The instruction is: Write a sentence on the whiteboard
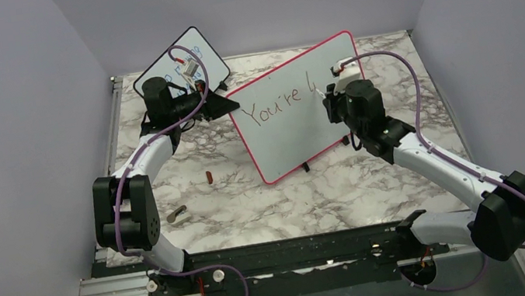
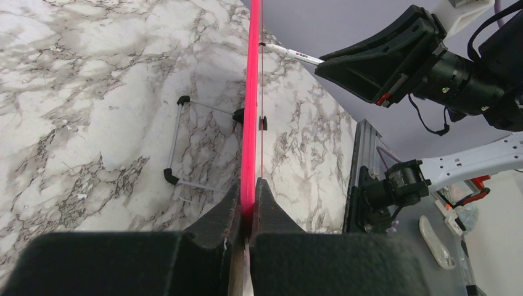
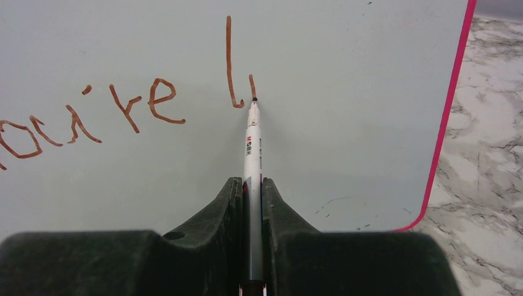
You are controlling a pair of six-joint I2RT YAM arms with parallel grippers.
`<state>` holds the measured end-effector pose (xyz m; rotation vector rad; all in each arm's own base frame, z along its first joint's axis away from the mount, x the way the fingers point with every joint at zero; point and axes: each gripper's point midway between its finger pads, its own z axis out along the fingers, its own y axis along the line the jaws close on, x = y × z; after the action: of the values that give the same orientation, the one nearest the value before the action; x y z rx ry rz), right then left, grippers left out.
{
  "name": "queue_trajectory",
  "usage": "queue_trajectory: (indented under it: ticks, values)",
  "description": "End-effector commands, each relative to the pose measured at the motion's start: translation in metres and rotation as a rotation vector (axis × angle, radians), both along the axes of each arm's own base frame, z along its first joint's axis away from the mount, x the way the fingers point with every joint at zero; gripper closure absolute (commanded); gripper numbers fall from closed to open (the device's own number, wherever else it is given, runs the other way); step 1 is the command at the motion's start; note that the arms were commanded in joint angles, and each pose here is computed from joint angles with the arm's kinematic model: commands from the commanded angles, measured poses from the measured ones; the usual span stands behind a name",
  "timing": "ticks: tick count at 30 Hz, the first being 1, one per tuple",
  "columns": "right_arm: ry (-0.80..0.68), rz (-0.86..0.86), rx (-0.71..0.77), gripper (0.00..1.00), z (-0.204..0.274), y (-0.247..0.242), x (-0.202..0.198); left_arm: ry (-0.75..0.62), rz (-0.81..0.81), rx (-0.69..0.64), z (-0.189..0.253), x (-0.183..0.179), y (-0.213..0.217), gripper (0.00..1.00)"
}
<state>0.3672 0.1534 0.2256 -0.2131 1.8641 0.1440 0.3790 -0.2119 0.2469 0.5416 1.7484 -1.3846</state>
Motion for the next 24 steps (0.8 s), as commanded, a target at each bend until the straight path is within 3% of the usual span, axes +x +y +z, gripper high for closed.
queue_trajectory:
  ticks: [1, 24]
  values:
    - [0.041, -0.05, -0.021, 0.99, -0.013, -0.013, -0.006, 0.041, -0.049, 0.005, -0.011, -0.007, -0.006, 1.0]
    - [-0.07, -0.093, 0.018, 0.99, 0.013, -0.013, 0.018, 0.034, -0.055, 0.004, -0.008, -0.009, -0.006, 1.0]
